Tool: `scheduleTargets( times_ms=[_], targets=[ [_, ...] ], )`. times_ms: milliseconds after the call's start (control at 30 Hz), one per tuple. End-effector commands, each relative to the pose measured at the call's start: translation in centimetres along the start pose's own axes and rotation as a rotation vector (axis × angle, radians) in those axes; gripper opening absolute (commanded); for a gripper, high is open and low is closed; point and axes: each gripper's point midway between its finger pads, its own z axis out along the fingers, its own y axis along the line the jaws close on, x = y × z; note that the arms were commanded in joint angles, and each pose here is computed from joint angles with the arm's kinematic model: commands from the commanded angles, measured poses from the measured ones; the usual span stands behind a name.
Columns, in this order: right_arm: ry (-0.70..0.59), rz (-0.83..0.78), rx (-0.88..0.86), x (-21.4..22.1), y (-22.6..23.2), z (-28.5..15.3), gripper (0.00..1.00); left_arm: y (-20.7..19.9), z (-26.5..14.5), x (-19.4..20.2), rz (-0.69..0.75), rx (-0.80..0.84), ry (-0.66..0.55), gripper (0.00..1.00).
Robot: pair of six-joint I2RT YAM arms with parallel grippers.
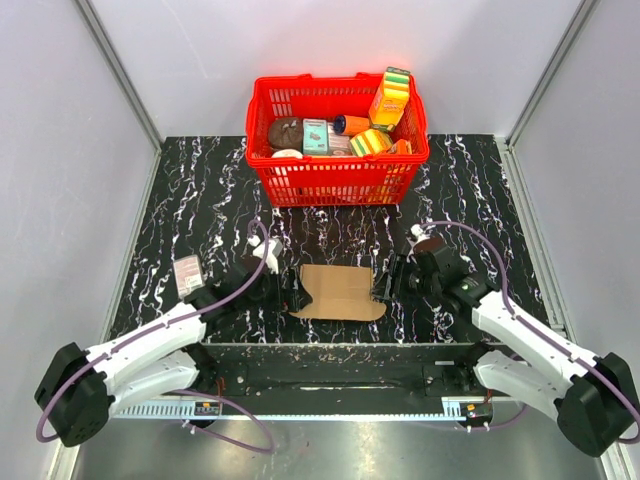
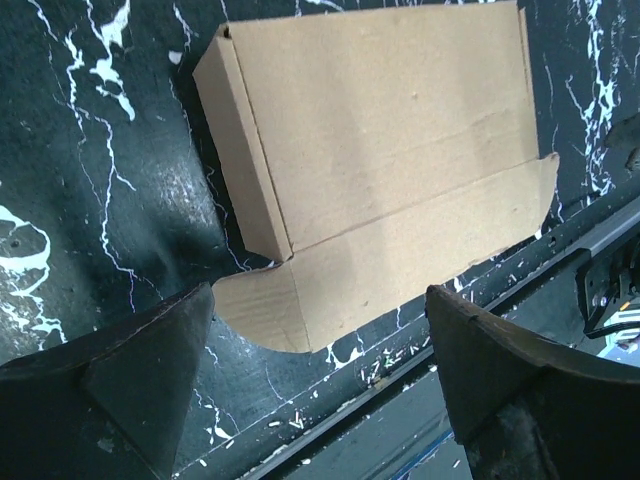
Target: Fold the paper box
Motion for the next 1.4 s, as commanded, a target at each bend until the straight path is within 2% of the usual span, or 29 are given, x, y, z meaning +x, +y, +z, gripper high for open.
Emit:
scheduleTargets(
  times_ms=[0, 300, 1367],
  targets=[
    [-0.028, -0.028, 0.035, 0.1, 0.2, 0.1, 0.59, -0.4, 0.2, -0.3, -0.016, 0.013, -0.036, 0.92],
    [0.033, -0.062, 0.089, 1.5, -0.2, 1.3, 0.54, -0.7, 0.5, 0.0, -0.006, 0.021, -0.029, 0.91],
    [0.111, -0.021, -0.008, 3.3, 1.3, 2.9, 0.52, -3.0, 2.4, 1.4, -0.003, 0.088, 0.029, 0.89]
  ],
)
